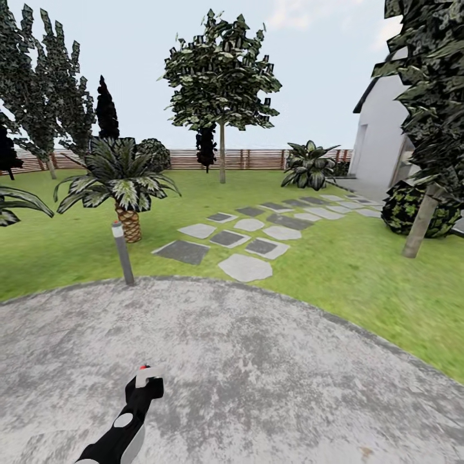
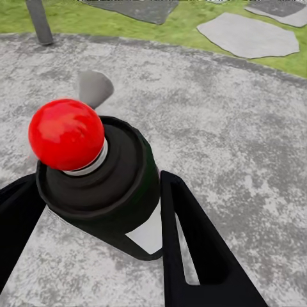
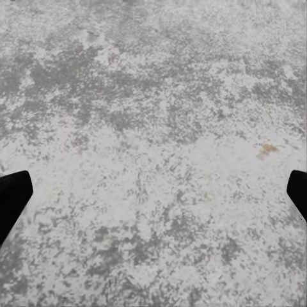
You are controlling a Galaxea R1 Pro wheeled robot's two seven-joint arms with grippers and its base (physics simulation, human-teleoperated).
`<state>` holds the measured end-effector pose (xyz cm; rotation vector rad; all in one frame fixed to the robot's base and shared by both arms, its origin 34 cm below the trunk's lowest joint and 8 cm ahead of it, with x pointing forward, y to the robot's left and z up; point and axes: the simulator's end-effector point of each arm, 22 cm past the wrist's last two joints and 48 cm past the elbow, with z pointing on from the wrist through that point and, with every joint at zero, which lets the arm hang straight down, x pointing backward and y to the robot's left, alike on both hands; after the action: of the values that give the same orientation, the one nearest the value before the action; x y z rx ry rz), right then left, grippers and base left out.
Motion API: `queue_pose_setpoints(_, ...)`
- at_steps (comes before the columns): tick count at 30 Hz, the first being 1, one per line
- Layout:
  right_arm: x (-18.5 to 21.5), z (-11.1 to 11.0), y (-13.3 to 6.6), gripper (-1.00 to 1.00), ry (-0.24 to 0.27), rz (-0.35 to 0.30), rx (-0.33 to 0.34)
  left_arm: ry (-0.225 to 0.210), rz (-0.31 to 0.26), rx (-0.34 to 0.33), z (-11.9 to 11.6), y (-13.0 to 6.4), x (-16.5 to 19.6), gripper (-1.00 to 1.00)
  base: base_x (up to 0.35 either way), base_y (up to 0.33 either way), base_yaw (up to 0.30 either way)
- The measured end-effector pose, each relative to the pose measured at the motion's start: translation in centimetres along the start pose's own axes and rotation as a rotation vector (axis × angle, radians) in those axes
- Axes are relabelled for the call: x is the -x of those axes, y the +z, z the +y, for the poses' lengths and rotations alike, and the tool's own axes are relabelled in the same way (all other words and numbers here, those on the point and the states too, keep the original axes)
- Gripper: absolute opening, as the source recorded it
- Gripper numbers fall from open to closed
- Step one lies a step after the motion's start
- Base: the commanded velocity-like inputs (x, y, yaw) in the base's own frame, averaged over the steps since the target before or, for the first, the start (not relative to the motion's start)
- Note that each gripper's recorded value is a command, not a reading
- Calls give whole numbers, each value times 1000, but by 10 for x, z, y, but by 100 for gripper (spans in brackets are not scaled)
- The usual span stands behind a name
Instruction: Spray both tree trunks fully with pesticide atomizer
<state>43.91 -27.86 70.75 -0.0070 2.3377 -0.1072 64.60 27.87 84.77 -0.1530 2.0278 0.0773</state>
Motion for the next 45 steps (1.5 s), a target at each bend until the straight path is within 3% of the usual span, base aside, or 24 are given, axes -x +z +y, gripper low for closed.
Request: queue_pose_setpoints(45, -19, 5, -5, 100, 1, 41, 11, -1, 0, 1, 0, 0, 0, -100, 350, 0, 0)
